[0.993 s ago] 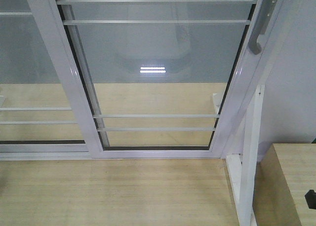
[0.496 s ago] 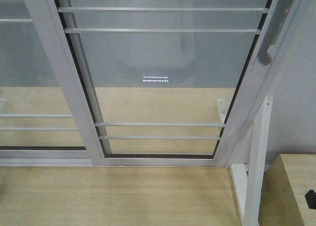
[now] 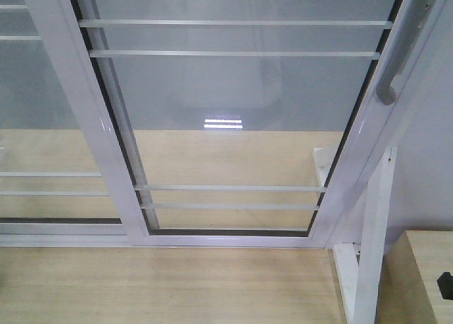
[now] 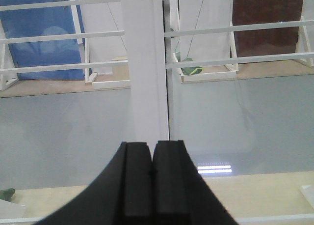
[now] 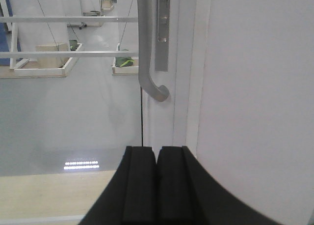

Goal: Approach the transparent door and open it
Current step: 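Drive up close to the door and align with the grey handle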

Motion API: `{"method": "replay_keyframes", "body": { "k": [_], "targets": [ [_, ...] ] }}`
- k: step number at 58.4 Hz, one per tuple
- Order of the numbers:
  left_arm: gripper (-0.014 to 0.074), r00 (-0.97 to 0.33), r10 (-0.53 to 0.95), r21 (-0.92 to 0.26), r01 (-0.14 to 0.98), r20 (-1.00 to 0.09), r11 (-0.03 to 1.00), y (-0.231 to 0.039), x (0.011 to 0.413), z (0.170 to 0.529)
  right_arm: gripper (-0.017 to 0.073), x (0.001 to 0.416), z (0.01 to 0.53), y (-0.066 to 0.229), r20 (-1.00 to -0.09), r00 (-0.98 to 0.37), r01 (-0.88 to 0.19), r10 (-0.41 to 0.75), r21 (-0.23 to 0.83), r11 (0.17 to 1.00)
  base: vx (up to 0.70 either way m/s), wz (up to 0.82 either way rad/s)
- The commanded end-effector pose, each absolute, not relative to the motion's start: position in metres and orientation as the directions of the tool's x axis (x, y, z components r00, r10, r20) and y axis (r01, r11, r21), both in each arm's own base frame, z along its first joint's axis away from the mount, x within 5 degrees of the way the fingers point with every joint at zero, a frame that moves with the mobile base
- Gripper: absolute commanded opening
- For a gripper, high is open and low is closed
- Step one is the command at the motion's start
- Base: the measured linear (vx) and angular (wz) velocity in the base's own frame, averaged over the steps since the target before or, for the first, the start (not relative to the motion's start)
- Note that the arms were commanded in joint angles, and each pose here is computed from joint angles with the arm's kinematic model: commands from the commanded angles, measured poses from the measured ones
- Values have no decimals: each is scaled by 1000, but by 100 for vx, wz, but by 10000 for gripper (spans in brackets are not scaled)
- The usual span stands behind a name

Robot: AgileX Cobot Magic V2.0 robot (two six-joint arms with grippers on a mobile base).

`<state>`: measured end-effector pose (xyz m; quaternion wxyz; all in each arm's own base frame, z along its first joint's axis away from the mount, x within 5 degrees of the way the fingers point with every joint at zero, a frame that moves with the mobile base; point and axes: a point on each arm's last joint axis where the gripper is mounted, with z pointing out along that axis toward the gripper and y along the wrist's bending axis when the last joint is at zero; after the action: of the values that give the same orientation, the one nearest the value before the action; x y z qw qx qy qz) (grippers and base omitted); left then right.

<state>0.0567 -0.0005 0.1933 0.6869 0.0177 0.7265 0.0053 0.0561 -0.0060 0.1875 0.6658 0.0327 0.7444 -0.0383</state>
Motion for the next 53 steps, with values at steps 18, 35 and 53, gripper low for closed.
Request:
{"method": "replay_keyframes", "body": {
  "k": [18, 35, 53],
  "targets": [
    [-6, -49, 27, 26, 26, -998, 999, -1, 60, 189, -8, 57, 191, -6, -999, -35, 103, -21, -24, 994, 2, -1],
    [-6, -50, 27, 26, 26, -998, 999, -1, 60, 189, -8, 57, 191, -6, -999, -35, 102, -21, -24, 994, 0, 0],
    [-6, -48, 27, 26, 26, -998, 999, -1, 60, 189, -8, 57, 191, -6, -999, -35, 102, -21, -24, 994, 0, 0]
  ]
}}
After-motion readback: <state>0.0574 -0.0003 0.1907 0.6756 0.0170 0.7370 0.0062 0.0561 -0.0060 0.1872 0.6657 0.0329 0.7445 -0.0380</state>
